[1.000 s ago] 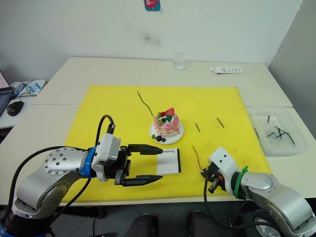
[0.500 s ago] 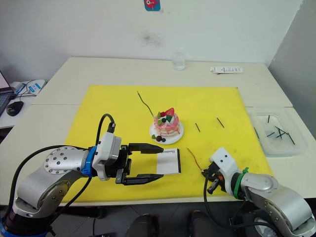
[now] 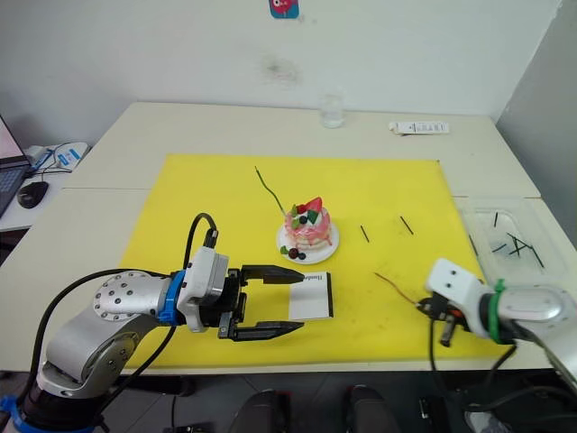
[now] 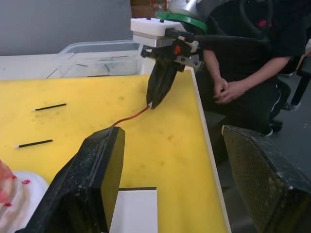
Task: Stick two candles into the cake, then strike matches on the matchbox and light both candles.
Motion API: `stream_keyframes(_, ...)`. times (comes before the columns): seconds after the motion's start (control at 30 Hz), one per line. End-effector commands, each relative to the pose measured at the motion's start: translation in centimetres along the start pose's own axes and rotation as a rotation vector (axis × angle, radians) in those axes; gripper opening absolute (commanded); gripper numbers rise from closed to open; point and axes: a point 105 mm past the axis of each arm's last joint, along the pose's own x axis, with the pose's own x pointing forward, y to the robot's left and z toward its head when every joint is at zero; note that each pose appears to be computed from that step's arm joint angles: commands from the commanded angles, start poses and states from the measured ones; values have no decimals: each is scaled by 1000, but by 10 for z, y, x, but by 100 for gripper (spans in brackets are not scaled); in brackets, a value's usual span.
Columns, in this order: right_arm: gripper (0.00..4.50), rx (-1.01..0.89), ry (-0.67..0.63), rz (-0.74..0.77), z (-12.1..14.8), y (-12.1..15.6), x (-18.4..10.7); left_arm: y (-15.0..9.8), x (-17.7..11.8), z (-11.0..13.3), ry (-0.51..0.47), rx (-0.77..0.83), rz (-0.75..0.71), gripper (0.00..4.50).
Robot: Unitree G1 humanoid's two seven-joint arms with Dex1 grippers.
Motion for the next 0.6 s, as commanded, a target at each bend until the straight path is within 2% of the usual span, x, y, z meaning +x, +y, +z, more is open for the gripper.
stream_keyframes(0.03,2,-95,28,51,-12,-5,-24,-3,4,6,-29,39,-15,357)
stream_keyframes(0.37,2,-128,140,63,-54,-25,-51,-4,10,4,-48,36,-6,357)
stream_keyframes(0.6,2,-119,165,57,-62,-34,-50,-5,13,6,-57,35,2,357)
